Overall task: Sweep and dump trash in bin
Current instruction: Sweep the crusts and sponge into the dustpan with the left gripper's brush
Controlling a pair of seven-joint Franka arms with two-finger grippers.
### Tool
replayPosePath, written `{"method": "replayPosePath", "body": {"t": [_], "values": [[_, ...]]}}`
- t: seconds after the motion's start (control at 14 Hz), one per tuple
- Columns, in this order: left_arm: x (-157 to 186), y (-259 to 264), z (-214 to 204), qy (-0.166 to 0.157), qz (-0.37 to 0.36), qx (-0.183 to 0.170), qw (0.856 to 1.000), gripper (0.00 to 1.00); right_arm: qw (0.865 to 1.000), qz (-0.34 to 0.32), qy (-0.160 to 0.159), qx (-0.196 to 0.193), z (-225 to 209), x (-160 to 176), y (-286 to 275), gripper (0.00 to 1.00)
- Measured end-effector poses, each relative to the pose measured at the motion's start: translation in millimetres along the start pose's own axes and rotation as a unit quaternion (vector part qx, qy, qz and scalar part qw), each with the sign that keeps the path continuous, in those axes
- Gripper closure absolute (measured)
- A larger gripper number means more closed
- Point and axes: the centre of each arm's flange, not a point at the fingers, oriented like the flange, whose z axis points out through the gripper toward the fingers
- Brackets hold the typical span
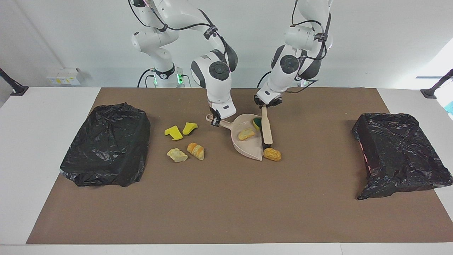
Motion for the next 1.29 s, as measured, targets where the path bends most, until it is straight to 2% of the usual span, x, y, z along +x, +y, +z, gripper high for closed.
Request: {"method": "replayPosePath", "body": {"t": [0.14,0.36,0.57,0.79,1.07,1.29], "values": [[-1.3,18.2,-7.8,0.008,0.012,-0.006,1.0,0.73,1.0,0.0,0.0,0.0,0.0,0.0,0.0,0.68],[14.5,19.0,-35.5,0.017,0.005,-0.018,1.0,0.73,1.0,0.0,0.0,0.0,0.0,0.0,0.0,0.68],[44.3,-14.1,-60.3,0.036,-0.014,-0.005,0.999,0.73,1.0,0.002,0.0,0.0,0.0,0.0,0.0,0.68],[74.5,-72.4,-65.0,0.041,-0.014,0.01,0.999,0.73,1.0,0.002,0.0,0.0,0.0,0.1,-0.1,0.68],[97.3,-141.4,-57.2,0.028,0.015,0.013,0.999,0.73,1.0,0.002,0.0,0.0,0.1,0.1,-0.1,0.68],[99.1,-133.5,-36.4,0.005,0.05,0.018,0.999,0.73,1.0,0.004,0.0,0.0,0.1,0.1,-0.2,0.68]]}}
